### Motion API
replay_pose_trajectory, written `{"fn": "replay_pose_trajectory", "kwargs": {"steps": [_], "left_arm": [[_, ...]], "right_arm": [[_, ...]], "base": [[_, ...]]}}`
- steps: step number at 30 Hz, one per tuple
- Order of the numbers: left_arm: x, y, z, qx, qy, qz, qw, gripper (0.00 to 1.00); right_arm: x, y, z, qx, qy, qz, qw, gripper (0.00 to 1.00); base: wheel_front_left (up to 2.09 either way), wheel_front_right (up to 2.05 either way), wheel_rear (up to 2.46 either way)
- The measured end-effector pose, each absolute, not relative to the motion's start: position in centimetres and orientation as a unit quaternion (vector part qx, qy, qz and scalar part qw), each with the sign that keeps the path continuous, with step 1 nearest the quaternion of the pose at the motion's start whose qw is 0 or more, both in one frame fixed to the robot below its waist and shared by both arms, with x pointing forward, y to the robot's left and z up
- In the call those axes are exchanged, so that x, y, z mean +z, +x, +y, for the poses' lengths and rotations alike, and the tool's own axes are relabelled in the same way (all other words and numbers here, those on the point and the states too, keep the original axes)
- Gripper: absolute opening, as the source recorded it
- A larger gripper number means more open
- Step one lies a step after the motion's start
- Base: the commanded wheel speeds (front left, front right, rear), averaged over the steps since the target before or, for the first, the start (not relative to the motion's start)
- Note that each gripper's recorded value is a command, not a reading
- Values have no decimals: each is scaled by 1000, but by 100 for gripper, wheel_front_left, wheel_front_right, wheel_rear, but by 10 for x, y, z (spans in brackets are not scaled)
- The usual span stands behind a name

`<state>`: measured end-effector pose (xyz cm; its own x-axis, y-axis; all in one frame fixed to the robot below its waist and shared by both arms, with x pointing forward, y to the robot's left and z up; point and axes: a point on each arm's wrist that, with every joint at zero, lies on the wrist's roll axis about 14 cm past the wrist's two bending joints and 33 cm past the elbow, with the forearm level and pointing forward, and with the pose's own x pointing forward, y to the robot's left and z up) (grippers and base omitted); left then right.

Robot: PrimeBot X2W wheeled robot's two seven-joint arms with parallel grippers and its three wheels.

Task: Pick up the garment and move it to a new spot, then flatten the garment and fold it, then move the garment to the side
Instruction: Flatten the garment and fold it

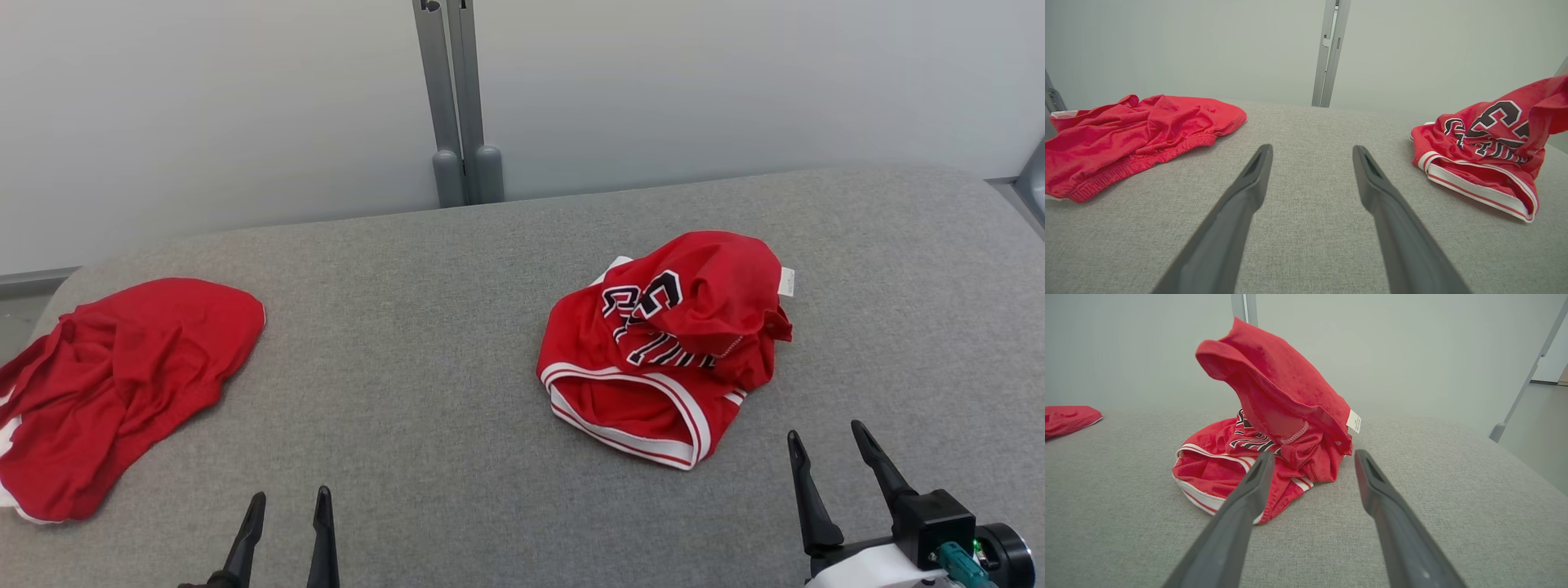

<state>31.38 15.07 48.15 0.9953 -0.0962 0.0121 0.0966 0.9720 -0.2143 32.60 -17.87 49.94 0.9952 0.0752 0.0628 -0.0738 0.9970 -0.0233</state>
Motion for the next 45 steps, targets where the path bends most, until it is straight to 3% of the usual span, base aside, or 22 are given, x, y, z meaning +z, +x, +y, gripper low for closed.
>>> {"fn": "replay_pose_trajectory", "kwargs": {"steps": [10,14,23,31,36,37,39,45], "left_arm": [[479,317,141,-62,-112,6,992,100],[469,328,110,-107,-122,26,986,100],[452,361,-16,-287,-169,122,935,100],[435,379,-73,-347,-170,186,903,100],[390,378,-80,-337,-106,261,899,100],[377,381,-73,-319,-87,277,902,59],[371,387,-72,-310,-77,279,905,0],[385,398,-75,-294,-139,256,910,0]], "right_arm": [[499,326,-176,40,-7,-32,999,100],[502,332,-174,43,-7,-35,998,100],[512,357,-160,64,-8,-49,997,100],[500,357,-189,19,-4,-28,999,100],[493,351,-207,-12,-3,-14,1000,100],[492,350,-211,-18,-4,-13,1000,100],[491,347,-217,-29,-4,-10,1000,100],[487,333,-233,-56,-4,-2,998,100]], "base": [[0,0,0],[0,0,0],[0,0,0],[0,0,0],[0,0,0],[0,0,0],[0,0,0],[0,0,0]]}}
